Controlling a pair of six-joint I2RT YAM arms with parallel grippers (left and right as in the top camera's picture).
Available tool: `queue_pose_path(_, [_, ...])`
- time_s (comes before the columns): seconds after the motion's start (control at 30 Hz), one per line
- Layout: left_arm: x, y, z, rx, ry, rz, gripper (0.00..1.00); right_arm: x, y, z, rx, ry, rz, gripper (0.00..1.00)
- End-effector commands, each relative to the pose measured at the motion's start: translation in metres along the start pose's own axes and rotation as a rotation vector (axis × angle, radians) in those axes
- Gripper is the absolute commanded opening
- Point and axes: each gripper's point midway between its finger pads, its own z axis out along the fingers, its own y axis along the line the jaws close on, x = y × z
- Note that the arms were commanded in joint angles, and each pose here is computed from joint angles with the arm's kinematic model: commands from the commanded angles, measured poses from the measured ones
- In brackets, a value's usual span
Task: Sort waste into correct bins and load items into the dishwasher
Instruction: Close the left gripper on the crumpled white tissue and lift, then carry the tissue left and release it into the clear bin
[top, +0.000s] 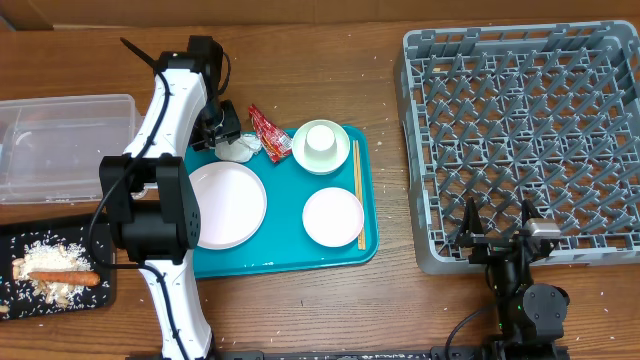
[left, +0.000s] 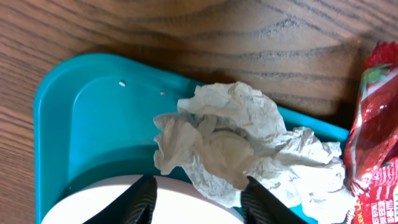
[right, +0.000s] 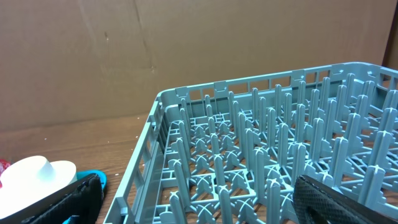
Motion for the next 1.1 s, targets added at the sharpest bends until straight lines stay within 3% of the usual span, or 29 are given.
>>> queue_pose_path(0.0, [-0.005, -0.001, 0.008, -0.022, -0.013, -0.006, 0.44, 0.002, -0.001, 0.0, 0.001, -0.002, -0.003, 1.0])
queue_pose_path(0.47, [0.003, -0.006, 0.018, 0.006, 0.013, -0.016, 0.36, 0.002, -0.001, 0.0, 0.001, -0.002, -0.003, 1.0])
queue_pose_path(0.63, [0.004, -0.008, 0.025, 0.014, 0.015, -0.017, 0.25, 0.002, -0.001, 0.0, 0.001, -0.002, -0.003, 1.0])
queue_pose_path(0.7, [0.005, -0.007, 0.027, 0.013, 0.017, -0.017, 0.14, 0.002, -0.001, 0.0, 0.001, -0.003, -0.003, 1.0])
queue_pose_path(0.73, [0.005, -0.007, 0.027, 0.013, 0.018, -0.016, 0.04, 0.002, -0.001, 0.0, 0.001, -0.002, -0.003, 1.0])
queue_pose_path(1.07, [0.002, -0.007, -0.001, 0.024, 0.013, -0.016, 0.04, 0.002, -0.001, 0.0, 0.001, -0.002, -0.003, 1.0])
